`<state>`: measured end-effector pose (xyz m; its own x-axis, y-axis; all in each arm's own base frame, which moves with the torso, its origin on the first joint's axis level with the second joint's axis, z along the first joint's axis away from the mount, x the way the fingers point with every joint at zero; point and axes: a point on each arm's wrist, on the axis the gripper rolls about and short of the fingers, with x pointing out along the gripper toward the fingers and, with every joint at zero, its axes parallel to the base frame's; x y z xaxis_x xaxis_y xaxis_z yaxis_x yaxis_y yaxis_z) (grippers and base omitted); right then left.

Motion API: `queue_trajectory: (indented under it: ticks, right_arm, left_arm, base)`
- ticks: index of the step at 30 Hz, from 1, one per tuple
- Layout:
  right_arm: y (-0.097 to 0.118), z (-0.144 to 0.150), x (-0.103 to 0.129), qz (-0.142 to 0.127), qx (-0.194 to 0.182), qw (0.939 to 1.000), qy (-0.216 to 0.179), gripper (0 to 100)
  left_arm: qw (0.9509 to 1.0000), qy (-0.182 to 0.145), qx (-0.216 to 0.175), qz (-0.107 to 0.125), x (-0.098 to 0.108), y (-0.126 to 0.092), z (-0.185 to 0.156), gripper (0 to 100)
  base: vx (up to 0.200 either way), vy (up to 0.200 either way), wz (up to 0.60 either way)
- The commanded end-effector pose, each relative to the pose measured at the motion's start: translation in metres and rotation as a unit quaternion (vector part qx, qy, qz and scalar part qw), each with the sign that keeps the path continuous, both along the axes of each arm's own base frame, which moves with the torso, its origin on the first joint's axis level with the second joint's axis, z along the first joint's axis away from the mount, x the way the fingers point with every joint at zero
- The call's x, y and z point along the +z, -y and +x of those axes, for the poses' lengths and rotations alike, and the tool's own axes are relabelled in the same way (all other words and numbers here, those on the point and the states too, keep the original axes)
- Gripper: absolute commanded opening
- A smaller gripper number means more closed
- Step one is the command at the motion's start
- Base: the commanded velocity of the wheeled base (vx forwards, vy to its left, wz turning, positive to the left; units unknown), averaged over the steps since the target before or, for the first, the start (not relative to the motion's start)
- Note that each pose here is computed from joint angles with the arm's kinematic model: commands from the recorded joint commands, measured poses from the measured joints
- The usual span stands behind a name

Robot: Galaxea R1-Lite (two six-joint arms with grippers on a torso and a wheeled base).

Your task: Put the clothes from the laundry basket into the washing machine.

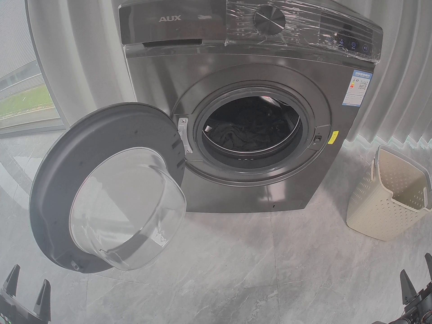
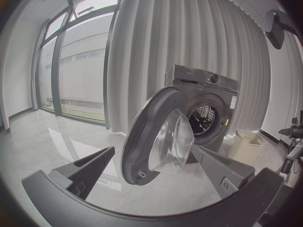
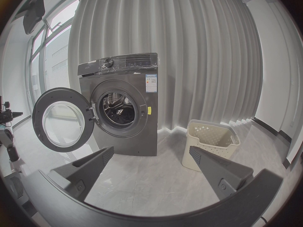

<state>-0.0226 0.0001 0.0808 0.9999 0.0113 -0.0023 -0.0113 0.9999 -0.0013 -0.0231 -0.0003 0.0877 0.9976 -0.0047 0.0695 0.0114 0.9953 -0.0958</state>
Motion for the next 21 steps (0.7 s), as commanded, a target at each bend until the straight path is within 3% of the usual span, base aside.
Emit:
queue_trajectory:
  ticks: [1, 18, 21]
  right_arm:
    - [0.0, 0.0014, -0.0049, 0.0, 0.0, 1.0, -0.01, 100]
    - [0.0, 0.0014, -0.0049, 0.0, -0.001, 1.0, -0.01, 100]
    - [0.0, 0.0014, -0.0049, 0.0, 0.0, 1.0, -0.01, 100]
  left_arm:
    - [1.0, -0.003, 0.003, 0.005, -0.0051, -0.0001, 0.0005, 100]
    - [1.0, -0.004, -0.001, 0.009, -0.0051, 0.0001, 0.0004, 100]
    - [0.9999, -0.004, -0.002, 0.01, -0.0051, 0.0001, 0.0004, 100]
  base:
    - [0.0, 0.0, 0.0]
    - [0.0, 0.0, 0.0]
    - [0.0, 0.0, 0.6]
